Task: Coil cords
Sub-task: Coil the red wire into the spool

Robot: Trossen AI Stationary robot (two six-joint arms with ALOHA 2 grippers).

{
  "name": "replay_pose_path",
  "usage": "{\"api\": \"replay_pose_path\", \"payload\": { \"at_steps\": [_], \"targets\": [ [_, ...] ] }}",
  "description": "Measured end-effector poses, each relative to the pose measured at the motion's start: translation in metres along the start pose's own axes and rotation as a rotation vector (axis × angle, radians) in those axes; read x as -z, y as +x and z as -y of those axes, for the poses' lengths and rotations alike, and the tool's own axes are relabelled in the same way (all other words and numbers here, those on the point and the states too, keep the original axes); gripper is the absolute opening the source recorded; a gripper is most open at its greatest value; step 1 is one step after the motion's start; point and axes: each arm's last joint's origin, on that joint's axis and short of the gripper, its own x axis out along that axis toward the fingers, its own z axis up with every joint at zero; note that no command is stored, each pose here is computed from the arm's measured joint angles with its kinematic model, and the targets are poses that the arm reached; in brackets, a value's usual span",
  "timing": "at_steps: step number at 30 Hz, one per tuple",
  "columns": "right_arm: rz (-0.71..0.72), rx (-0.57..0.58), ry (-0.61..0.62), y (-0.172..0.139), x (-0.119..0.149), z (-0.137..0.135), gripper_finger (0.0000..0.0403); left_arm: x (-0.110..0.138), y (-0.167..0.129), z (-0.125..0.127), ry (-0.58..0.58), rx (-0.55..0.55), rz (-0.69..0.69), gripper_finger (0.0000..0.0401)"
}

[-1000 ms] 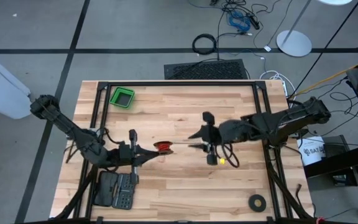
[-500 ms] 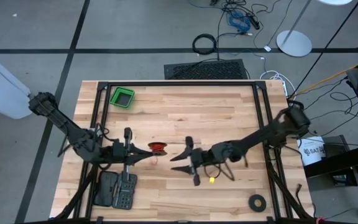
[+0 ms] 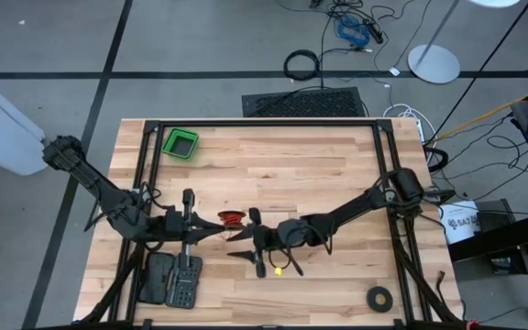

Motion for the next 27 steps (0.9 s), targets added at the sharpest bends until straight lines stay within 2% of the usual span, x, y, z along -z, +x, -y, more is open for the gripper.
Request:
{"api": "replay_pose_path", "payload": {
  "at_steps": [6, 15, 22, 27],
  "targets": [
    [-0.023, 0.034, -0.021, -0.001, -0.002, 0.004, 0.0139, 0.0, -0.003, 0.004, -0.002, 0.02, 0.001, 0.0001],
    [-0.124, 0.064, -0.05, -0.001, 0.008, 0.007, 0.0135, 0.0, -0.006, 0.008, -0.003, 0.032, 0.003, 0.0001],
    [0.009, -0.001, -0.023, 0.001, -0.007, 0.016, 0.0135, 0.0, -0.006, 0.007, 0.004, 0.015, 0.003, 0.0001],
    [0.029, -0.044, -0.022, 0.001, -0.009, 0.018, 0.0131, -0.002, -0.006, 0.007, 0.016, -0.011, 0.008, 0.0001]
  ]
}}
